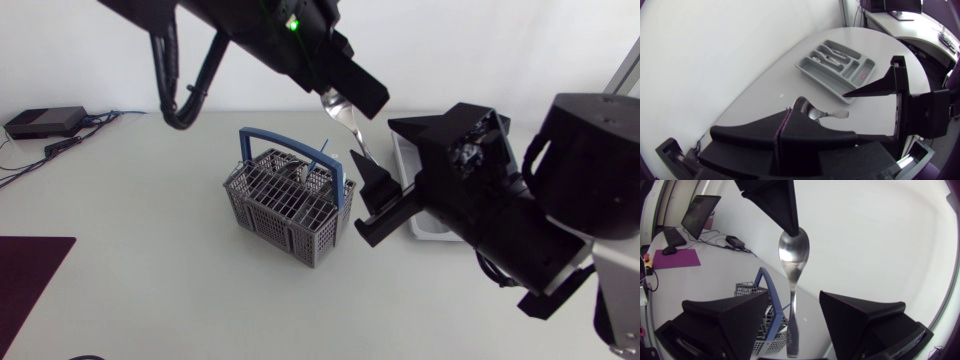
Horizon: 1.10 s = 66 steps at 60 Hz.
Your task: Unload the cutlery basket into the drawer organizer.
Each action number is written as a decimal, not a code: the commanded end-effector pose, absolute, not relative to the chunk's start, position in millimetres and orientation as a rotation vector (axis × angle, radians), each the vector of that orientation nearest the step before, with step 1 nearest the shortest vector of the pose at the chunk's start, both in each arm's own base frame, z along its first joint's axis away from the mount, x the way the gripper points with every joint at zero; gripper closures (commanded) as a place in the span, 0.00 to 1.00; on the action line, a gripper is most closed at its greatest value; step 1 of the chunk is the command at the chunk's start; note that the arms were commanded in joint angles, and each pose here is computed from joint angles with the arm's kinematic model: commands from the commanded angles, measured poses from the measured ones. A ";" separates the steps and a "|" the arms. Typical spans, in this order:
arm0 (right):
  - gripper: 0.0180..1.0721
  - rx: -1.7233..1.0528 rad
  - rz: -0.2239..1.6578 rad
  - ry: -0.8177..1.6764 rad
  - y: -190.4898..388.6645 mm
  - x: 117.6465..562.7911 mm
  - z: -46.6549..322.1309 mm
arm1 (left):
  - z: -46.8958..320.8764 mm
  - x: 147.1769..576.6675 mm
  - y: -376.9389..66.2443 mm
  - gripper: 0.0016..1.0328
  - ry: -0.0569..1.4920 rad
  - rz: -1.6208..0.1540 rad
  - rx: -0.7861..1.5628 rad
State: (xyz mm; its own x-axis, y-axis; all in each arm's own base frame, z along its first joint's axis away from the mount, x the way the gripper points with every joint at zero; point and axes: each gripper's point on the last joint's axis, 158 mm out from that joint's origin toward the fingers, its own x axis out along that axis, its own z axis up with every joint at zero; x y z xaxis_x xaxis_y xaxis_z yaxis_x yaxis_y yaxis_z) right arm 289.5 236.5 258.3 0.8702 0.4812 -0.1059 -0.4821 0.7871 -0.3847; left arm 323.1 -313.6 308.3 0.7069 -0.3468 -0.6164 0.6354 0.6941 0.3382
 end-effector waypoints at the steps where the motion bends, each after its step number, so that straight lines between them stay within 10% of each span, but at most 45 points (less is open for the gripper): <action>1: 0.30 -0.429 0.504 -0.026 240.4 294.1 265.1 | 314.7 315.5 -314.5 0.93 0.528 -0.590 0.524; 34: 0.41 -0.448 0.494 -0.006 243.4 303.5 243.8 | 313.6 294.4 -312.8 0.93 0.511 -0.656 0.498; 66: 0.90 -0.479 0.500 0.027 244.5 305.2 229.2 | 310.5 295.2 -319.6 0.93 0.495 -0.665 0.495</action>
